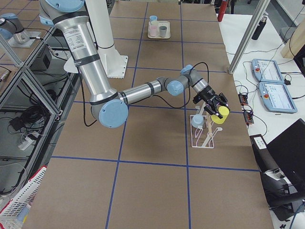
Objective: Transfer IKEA cup to right arm and place on rack
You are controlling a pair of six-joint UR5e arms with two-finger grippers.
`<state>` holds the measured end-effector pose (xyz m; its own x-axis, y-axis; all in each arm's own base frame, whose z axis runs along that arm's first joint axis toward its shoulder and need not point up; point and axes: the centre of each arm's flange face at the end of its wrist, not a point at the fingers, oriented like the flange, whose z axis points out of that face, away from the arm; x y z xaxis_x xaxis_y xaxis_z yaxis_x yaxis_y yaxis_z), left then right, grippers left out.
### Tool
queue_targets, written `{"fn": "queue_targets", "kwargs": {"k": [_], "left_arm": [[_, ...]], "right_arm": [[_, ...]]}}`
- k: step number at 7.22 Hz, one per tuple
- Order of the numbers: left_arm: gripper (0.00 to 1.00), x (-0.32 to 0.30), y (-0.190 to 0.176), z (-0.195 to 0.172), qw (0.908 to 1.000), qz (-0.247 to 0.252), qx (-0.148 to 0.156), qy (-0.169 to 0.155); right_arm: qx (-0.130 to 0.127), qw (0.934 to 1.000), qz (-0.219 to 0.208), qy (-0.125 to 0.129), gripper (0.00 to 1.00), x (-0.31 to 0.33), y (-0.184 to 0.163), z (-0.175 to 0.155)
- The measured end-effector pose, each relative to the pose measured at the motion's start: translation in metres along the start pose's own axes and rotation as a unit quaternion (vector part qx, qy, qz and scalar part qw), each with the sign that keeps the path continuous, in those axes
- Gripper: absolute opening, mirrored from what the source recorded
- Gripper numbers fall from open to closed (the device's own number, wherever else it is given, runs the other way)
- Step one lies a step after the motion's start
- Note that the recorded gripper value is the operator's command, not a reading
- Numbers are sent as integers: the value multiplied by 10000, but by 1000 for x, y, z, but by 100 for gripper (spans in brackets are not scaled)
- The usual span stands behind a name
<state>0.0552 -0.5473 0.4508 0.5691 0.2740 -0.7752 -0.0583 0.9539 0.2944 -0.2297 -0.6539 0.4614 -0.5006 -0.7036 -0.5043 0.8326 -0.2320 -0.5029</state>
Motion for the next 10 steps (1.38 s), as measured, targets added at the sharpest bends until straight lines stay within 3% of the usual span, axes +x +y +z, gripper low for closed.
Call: {"fn": "queue_targets", "kwargs": {"k": [7,9,10], "left_arm": [[100,3,1,1,9999,-11,-36,124],[100,2,1,1,9999,-17,-41,124],[100,2,1,1,9999,-20,-43,123]], "right_arm": [[10,9999,56,129,57,-4,-19,17],[17,9999,57,155,89,-1,-21,14],[21,9998,66,164,98,0,-21,14]]}}
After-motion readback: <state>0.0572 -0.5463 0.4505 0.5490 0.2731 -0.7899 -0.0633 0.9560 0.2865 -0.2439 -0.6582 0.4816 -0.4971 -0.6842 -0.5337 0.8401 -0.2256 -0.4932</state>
